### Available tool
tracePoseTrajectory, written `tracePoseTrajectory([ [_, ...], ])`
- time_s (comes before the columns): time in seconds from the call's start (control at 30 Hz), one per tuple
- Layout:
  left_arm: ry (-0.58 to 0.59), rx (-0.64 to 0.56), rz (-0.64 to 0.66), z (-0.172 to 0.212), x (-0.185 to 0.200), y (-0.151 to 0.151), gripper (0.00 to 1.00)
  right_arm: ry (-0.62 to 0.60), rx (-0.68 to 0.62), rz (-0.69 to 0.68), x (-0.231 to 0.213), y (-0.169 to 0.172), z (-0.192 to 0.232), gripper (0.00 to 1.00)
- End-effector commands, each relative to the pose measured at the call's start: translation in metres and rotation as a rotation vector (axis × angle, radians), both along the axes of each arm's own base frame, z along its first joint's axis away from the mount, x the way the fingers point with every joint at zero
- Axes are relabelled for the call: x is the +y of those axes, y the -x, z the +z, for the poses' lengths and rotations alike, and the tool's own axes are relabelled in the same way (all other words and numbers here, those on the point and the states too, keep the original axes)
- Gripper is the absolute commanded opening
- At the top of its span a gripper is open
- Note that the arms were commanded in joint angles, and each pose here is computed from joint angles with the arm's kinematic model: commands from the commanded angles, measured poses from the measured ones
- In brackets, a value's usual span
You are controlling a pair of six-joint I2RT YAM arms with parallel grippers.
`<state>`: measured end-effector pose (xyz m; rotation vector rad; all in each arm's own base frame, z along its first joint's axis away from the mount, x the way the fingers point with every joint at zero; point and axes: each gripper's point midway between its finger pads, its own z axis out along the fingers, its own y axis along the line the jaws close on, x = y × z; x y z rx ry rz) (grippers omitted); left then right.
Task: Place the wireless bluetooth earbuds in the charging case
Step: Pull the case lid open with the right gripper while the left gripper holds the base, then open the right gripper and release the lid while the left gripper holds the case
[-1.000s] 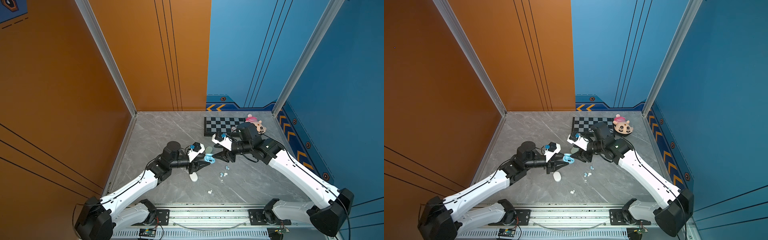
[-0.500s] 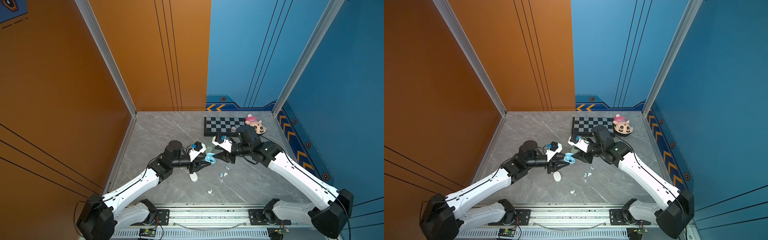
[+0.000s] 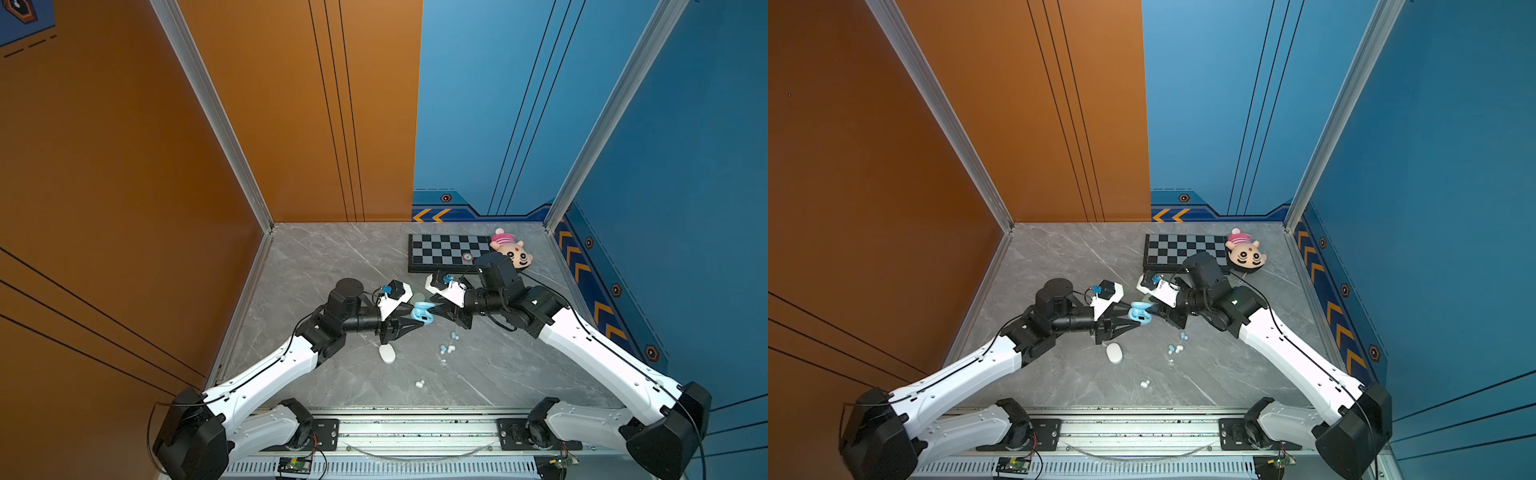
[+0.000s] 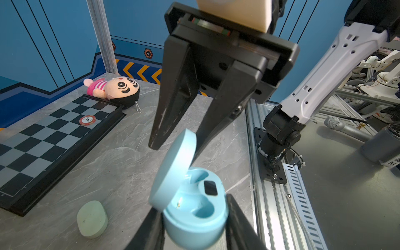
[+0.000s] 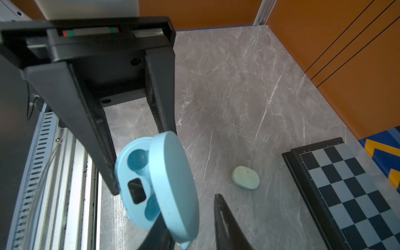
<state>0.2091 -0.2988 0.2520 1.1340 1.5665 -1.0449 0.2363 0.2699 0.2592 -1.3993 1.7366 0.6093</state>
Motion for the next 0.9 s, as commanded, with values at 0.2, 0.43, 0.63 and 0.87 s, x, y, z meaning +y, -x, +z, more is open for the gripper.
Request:
tracePoseTrajectory([
  [0.2,0.044,-0.018,-0.043,0.020,-0.005,0.007,0.00,-0.003,-0.070,-0.002,-0.002,0.001,0.009,0.10],
  [0.43,0.043,-0.007,-0.029,0.020,-0.006,0.004,0.20,0.001,-0.101,-0.010,-0.003,0.000,0.012,0.03],
  [0.63,0.039,-0.026,0.031,0.020,0.000,-0.002,0.70,0.008,-0.136,-0.035,-0.007,-0.003,0.017,0.01],
  [0.87,0.051,-0.066,0.107,0.029,0.015,-0.009,0.84,0.023,-0.164,-0.052,-0.011,-0.004,0.020,0.01],
])
